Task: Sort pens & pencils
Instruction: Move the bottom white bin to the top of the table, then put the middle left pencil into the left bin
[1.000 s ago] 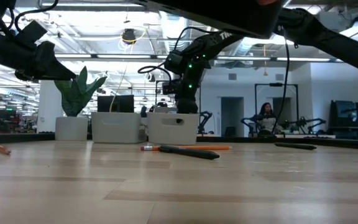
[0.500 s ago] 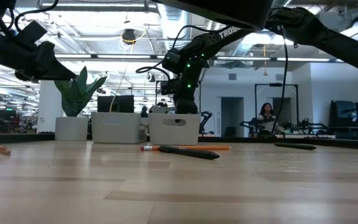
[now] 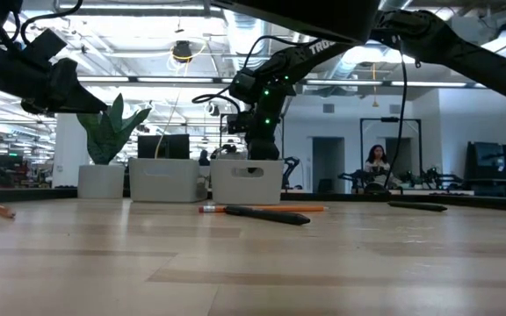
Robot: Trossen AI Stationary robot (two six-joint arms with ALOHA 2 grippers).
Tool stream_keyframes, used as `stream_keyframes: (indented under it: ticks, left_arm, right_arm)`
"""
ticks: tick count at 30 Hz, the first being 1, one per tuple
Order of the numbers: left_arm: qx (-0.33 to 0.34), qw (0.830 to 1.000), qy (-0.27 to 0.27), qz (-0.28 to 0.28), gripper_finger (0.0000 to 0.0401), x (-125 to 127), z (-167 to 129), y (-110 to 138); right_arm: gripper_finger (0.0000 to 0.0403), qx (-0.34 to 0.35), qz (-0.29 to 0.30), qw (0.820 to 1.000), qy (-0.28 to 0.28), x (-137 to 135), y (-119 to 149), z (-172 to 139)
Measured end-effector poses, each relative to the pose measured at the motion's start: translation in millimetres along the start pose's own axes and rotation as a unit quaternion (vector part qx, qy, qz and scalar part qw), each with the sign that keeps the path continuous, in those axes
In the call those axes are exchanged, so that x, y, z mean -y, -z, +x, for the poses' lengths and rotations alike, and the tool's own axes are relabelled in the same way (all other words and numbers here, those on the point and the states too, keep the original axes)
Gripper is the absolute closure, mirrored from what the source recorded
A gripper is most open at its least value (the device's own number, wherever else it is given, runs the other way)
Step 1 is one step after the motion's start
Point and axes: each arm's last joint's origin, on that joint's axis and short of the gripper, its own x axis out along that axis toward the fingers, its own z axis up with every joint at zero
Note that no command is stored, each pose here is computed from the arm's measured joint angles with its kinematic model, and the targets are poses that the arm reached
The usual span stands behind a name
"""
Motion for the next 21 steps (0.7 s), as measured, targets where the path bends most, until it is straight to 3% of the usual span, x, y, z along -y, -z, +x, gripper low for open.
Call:
stream_keyframes:
  ticks: [10, 21]
  left_arm:
    - [0.0, 1.0, 0.0, 0.0, 0.0264, 0.0, 0.0, 0.1]
    - [0.0, 1.0, 0.0, -0.002, 0.0264, 0.0, 0.1, 0.1]
  right_arm:
    - [0.0192, -0.001, 0.0, 1.0, 0.001, 0.0, 0.0, 0.0]
    - [0.0182, -0.003, 0.028, 1.0, 0.002, 1.6, 1.9, 0.5]
